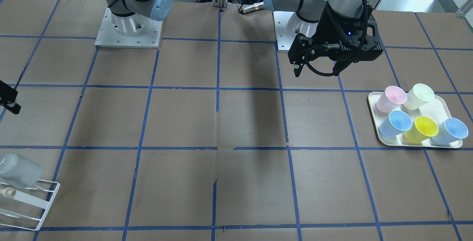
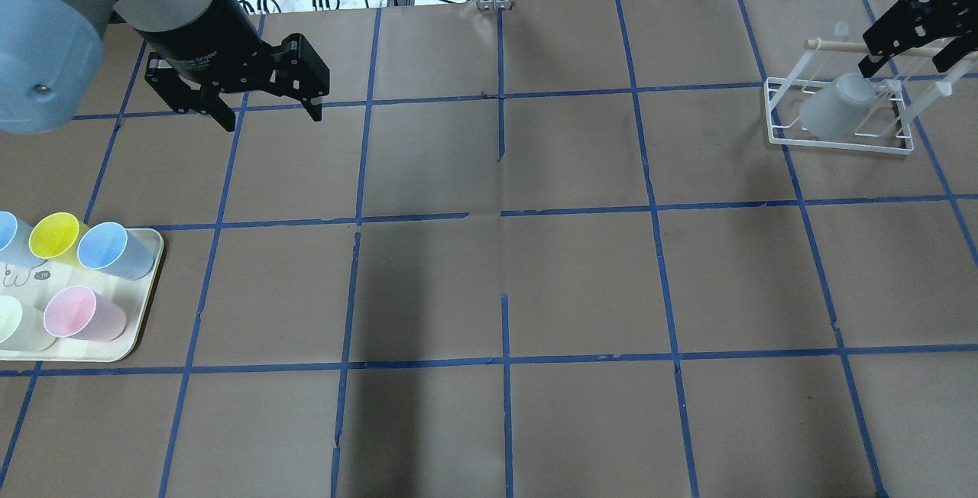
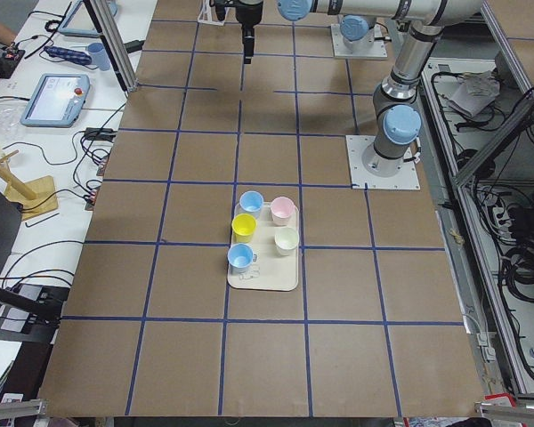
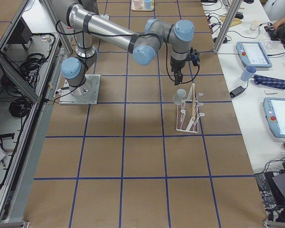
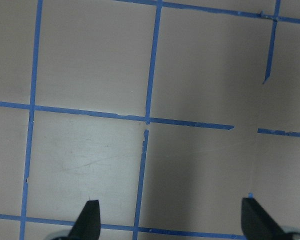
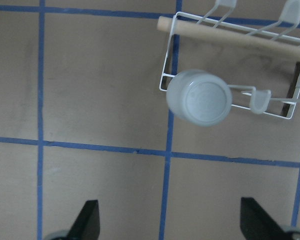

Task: Transfer IKEA cup to right arm and place on rack

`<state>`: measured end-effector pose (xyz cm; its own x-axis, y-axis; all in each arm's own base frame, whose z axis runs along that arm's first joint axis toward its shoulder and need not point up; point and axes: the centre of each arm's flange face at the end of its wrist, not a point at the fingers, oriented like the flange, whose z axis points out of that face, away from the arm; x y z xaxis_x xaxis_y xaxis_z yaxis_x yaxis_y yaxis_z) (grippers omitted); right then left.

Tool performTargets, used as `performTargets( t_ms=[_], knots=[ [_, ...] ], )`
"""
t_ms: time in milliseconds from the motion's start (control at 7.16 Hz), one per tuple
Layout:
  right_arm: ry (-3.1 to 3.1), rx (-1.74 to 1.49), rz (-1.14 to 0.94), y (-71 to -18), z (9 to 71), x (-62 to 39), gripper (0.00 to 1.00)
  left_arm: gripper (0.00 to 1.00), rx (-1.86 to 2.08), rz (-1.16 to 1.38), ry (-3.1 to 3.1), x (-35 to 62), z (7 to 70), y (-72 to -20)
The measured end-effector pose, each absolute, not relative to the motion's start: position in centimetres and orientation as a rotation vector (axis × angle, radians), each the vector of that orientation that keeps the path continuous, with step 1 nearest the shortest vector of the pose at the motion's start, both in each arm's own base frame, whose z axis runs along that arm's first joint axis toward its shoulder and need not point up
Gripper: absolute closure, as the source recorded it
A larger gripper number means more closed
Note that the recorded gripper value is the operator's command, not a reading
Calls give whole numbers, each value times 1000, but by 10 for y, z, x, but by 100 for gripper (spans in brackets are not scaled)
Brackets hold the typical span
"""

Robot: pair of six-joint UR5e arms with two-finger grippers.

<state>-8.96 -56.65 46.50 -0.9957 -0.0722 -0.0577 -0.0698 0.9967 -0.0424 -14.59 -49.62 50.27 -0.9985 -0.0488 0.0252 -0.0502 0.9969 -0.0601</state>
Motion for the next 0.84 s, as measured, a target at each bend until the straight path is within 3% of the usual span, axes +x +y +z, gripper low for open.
performTargets(
  t_ms=[419, 838],
  knots=[
    [3110, -60, -2, -522, 507, 37, 0, 0, 32, 82, -3123, -144, 505, -492],
    [3162, -86, 74, -472, 494, 123, 0, 0, 32, 87, -3124, -143, 506, -490]
  ],
)
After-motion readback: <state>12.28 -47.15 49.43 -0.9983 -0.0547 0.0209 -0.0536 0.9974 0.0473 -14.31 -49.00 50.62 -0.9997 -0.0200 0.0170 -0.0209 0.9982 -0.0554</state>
